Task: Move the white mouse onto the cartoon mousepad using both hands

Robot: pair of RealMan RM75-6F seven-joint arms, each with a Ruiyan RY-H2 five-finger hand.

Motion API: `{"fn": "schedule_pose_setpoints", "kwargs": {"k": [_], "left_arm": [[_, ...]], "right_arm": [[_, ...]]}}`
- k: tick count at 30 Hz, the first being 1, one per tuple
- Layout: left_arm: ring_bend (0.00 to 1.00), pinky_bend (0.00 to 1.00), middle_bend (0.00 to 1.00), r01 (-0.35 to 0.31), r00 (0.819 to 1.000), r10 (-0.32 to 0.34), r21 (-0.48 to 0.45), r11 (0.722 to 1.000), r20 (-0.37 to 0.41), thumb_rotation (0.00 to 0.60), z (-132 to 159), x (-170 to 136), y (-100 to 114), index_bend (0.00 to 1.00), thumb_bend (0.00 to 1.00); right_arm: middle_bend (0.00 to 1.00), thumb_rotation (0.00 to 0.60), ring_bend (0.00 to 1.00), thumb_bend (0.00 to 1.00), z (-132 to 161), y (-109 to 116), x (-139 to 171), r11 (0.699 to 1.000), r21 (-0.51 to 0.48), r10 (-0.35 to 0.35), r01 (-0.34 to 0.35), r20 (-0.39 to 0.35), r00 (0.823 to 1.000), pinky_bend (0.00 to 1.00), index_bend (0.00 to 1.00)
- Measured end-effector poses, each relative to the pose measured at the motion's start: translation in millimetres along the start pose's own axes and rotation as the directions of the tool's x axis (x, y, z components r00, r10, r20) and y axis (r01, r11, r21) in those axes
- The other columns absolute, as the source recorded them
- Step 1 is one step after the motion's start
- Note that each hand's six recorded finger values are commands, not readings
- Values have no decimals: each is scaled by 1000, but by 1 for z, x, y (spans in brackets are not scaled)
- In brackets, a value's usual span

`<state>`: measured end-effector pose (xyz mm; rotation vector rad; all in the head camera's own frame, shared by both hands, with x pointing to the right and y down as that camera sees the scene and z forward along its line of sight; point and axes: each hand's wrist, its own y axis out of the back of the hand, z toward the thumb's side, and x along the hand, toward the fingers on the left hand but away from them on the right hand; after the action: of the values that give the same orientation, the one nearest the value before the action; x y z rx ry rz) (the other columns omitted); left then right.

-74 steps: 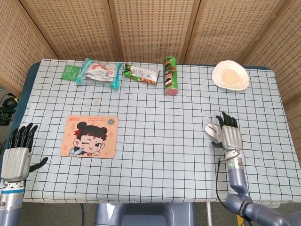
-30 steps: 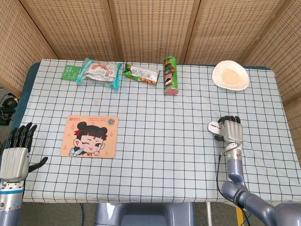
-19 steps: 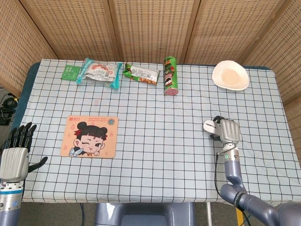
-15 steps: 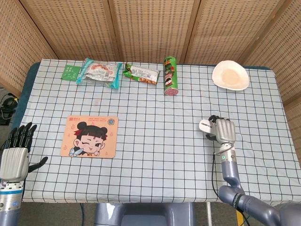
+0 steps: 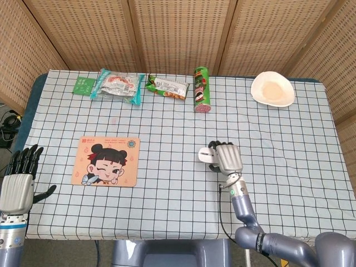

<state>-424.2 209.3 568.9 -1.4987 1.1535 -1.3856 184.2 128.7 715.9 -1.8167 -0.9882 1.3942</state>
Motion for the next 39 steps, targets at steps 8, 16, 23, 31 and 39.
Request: {"fn": "schedule_pose_setpoints", "kwargs": {"k": [8, 16, 23, 31, 39], "left_arm": [[0, 0, 0, 3, 1000, -3, -3, 1000, -4, 600, -2, 1, 0, 0, 32], [0, 0, 0, 6, 1000, -6, -3, 1000, -3, 600, -2, 1, -1, 0, 32], [0, 0, 0, 3, 1000, -3, -4, 1000, -4, 600, -2, 1, 0, 0, 32], [0, 0, 0, 4, 1000, -4, -5, 1000, -3, 600, -2, 1, -1, 0, 32], [0, 0, 0, -2, 1000, 2, -6, 1000, -4, 600, -2, 1, 1, 0, 31]], "right_arm": [[512, 600, 497, 408, 30, -17, 8, 999, -7, 40, -41, -36, 999, 458, 658], [512, 600, 496, 408, 54, -34, 20, 996, 3, 84, -84, -64, 994, 457, 659], [512, 600, 495, 408, 68, -44, 30, 994, 6, 110, -110, -87, 990, 455, 659], [509, 600, 493, 408, 79, -43, 37, 994, -7, 105, -107, -116, 988, 453, 659], [480, 600, 475, 386, 84, -48, 45, 992, -12, 126, -128, -126, 984, 425, 637]]}}
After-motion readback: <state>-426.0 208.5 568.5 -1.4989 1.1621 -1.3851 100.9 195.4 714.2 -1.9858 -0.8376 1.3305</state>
